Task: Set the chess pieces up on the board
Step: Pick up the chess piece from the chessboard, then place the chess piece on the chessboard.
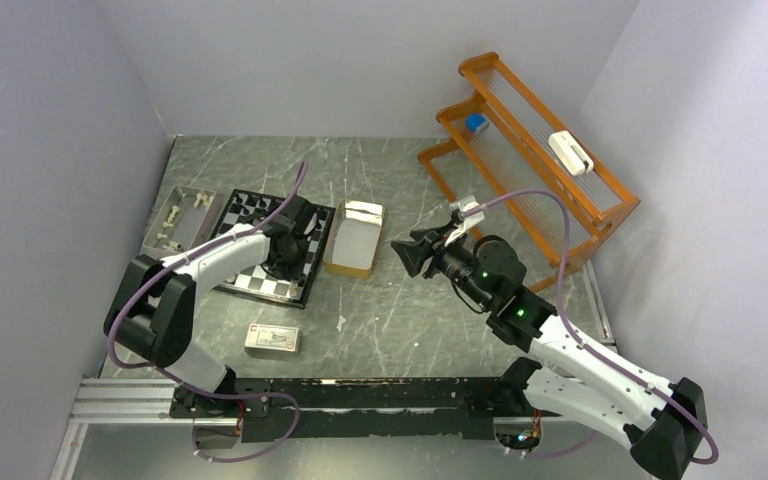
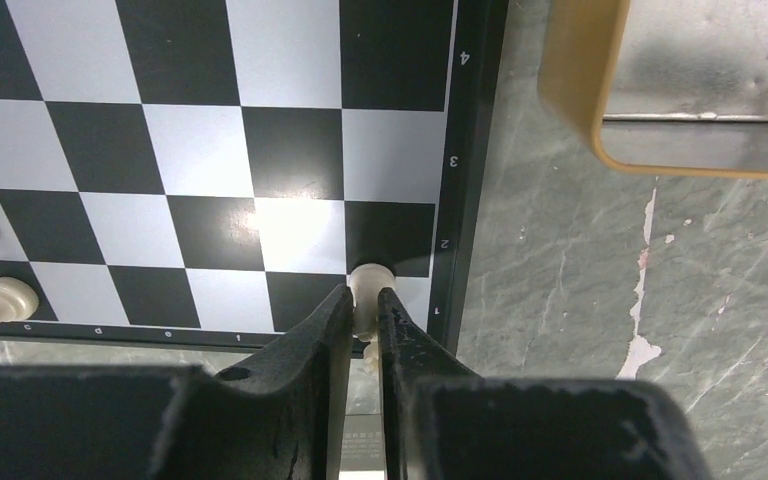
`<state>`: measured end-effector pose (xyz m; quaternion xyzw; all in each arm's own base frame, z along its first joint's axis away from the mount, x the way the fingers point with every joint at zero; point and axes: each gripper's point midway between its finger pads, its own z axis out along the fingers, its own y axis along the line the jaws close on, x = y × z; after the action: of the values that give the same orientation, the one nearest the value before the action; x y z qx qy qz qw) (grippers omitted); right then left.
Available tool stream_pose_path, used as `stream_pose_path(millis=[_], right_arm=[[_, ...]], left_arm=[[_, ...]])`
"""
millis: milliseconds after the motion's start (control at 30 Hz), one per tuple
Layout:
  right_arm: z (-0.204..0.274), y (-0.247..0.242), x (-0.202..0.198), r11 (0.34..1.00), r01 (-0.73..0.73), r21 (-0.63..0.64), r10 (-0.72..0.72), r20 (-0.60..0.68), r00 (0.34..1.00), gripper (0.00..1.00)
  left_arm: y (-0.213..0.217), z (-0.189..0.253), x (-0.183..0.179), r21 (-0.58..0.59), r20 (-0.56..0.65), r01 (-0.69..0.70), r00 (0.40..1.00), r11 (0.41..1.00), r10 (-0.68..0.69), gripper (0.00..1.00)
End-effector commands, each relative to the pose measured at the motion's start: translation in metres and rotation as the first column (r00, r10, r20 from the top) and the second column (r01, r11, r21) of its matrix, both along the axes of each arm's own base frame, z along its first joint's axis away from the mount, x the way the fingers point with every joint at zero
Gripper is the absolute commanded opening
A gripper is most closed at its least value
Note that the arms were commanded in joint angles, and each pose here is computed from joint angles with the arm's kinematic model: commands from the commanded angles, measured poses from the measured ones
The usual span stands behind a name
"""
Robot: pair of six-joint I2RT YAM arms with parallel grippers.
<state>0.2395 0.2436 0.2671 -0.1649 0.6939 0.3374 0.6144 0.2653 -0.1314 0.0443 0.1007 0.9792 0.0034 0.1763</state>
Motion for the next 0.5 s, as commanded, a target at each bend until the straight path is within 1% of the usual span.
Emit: stream_pose_path(millis=[0, 167, 300, 467], right_arm=[[0.011, -0.001, 0.002, 1.000, 0.010, 0.015, -0.011, 0.034, 0.999, 0.55], [0.011, 0.000, 0.002, 1.000, 0.008, 0.014, -0.009, 0.033, 0.999, 0.56], [0.011, -0.001, 0.002, 1.000, 0.011, 0.018, -0.011, 0.033, 0.999, 0.55], [0.011, -0.002, 0.001, 1.000, 0.009, 0.023, -0.009, 0.034, 0.999, 0.55]], left_arm=[[-0.004, 0.013, 0.010, 0.006, 0.033, -0.011, 0.999, 1.000, 0.011, 0.20], [0.005, 0.015, 0.009, 0.046, 0.027, -0.036, 0.999, 0.998, 0.035, 0.20], [0.013, 0.015, 0.004, 0.085, 0.014, -0.057, 0.998, 0.995, 0.056, 0.22], [0.017, 0.014, -0.005, 0.088, -0.003, -0.057, 0.998, 0.995, 0.058, 0.21]])
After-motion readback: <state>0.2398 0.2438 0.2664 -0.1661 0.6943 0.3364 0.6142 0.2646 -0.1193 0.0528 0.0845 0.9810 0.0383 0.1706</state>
